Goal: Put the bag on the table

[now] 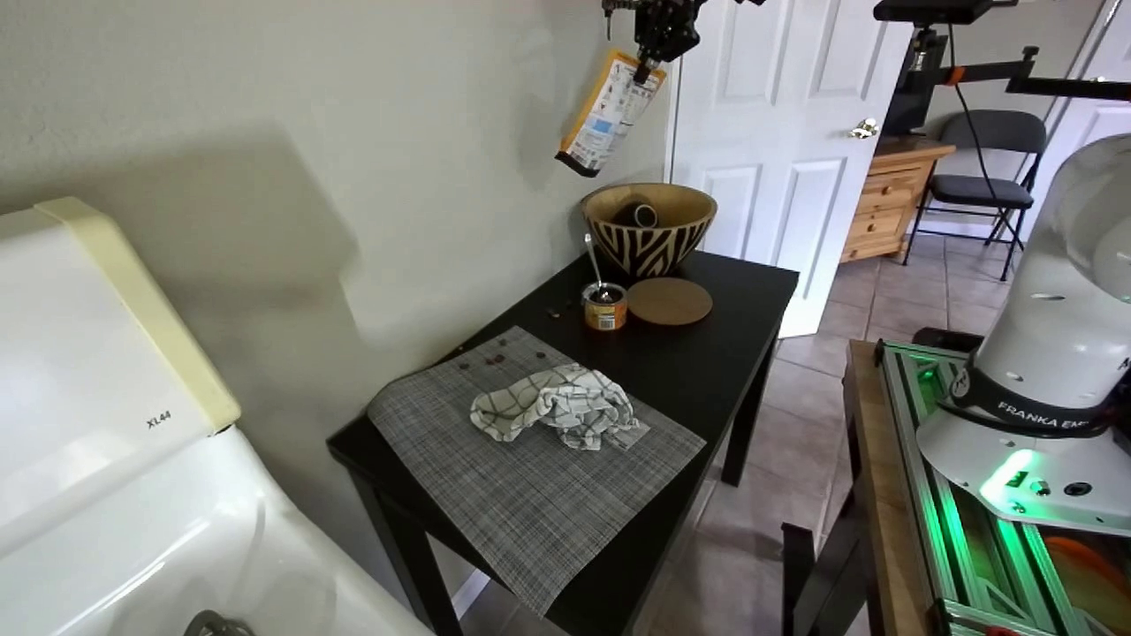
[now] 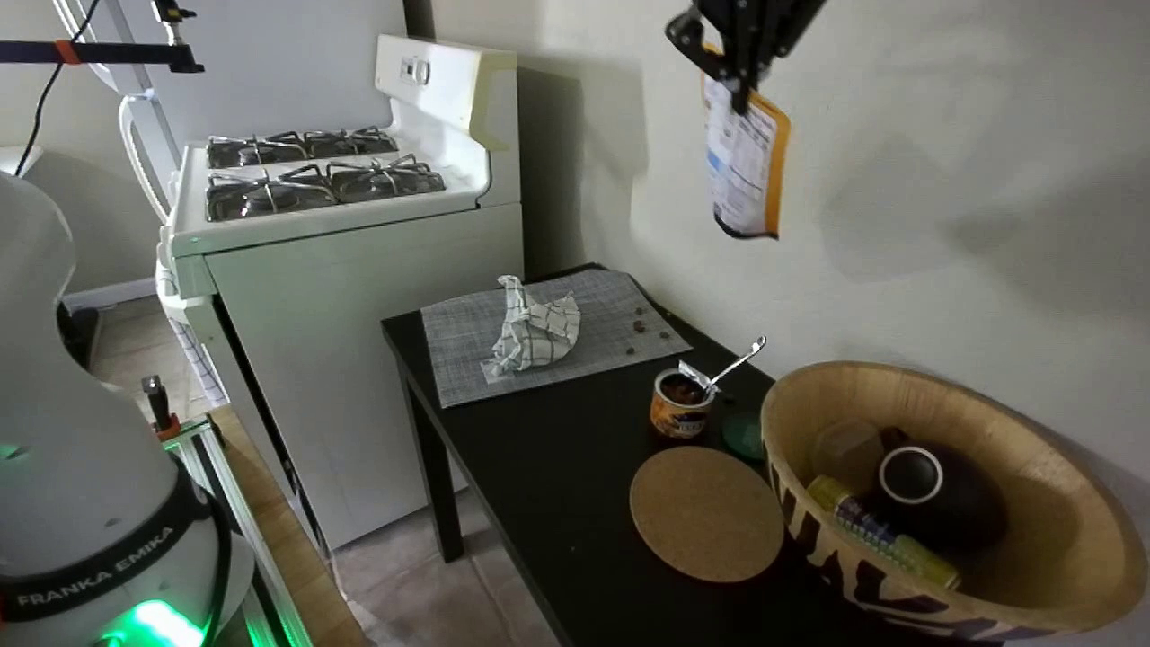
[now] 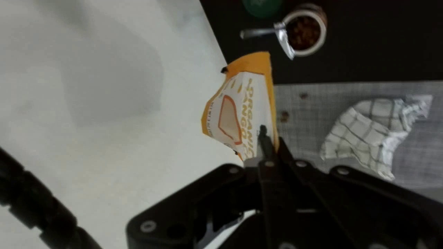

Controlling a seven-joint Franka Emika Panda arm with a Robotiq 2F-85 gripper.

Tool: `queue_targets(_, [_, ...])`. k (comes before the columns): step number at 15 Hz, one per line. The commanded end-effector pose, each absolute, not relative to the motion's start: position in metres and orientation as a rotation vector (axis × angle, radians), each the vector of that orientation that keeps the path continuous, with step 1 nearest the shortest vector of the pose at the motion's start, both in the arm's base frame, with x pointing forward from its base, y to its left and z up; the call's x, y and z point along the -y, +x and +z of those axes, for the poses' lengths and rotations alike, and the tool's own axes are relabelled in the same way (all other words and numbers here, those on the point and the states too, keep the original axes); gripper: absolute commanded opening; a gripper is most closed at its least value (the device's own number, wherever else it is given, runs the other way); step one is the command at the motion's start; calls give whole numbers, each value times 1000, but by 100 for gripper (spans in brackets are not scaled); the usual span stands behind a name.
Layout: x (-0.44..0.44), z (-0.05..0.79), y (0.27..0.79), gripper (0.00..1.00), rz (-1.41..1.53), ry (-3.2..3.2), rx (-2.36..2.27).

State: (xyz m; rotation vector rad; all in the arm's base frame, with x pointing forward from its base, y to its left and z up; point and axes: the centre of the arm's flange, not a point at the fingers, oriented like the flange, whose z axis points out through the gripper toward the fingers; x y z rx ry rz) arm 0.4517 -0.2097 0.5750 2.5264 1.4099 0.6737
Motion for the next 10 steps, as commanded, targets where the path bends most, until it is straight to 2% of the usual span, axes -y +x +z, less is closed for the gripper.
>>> queue_targets(1, [187,584,453,3,683,2529,-1453])
queue_targets(6, [170,585,455,3,686,2537,-1478])
queue_targets(10, [101,569,489,1,749,2477,-1547])
